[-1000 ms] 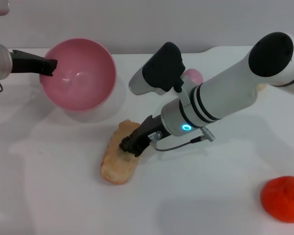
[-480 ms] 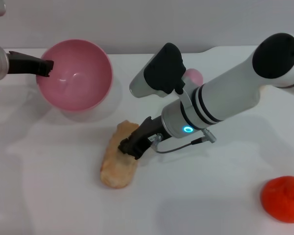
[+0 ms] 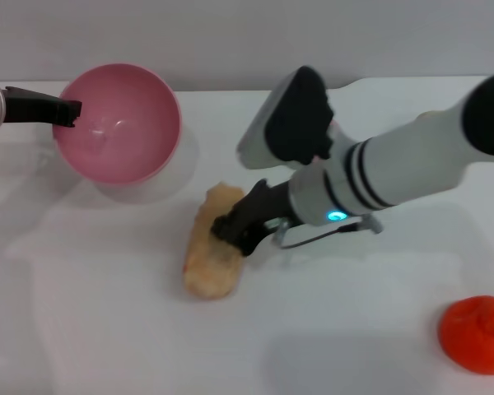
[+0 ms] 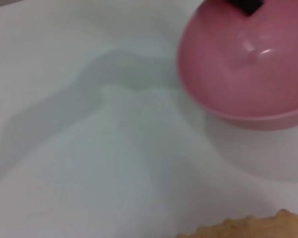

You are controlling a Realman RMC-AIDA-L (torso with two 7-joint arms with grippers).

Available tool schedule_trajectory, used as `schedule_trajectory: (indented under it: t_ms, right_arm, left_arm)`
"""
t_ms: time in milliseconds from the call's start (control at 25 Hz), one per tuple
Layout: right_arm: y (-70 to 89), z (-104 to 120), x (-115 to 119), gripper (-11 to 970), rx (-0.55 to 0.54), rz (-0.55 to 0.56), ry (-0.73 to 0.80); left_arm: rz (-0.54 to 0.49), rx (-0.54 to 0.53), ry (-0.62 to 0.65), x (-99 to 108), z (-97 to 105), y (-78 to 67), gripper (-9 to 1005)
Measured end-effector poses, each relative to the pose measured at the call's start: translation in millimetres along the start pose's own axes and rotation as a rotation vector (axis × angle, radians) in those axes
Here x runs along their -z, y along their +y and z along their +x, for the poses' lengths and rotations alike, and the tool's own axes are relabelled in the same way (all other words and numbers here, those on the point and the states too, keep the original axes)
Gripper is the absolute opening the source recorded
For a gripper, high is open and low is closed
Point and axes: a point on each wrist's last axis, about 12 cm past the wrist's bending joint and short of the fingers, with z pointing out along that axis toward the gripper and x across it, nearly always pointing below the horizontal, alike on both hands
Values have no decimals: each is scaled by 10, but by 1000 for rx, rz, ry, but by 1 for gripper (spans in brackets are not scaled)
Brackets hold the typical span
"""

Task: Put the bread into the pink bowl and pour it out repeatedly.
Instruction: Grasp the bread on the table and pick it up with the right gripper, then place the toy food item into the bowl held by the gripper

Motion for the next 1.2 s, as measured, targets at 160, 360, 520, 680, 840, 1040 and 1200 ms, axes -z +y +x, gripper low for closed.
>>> schedule_trajectory:
  t_ms: [160,360,520,680,840,1040,1200]
  right_arm:
    - [-81,36,181,32,16,70,-39]
    - [-134,25,336,33,20,105,-71]
    - [-120,9,464,29,90,142,-48]
    - [-132,-31,650,26,110,172,-60]
    - [-176,-114,862,26,118,216,-106]
    - [-180,-239,1045,27,169,278,-144]
    - [-153,-363,1155,26,210,303,-176]
  left_arm:
    - [5,5,0,-2,0,-8,45]
    - [7,16,2,-5,0,-13,45]
    - [2,21,4,1,-3,0,45]
    - [0,25,4,4,-11,10,45]
    - [-1,29,3,6,-10,16,45]
    - [13,29,7,-9,-13,-25,45]
    - [38,23,15,-44,-17,-111,45]
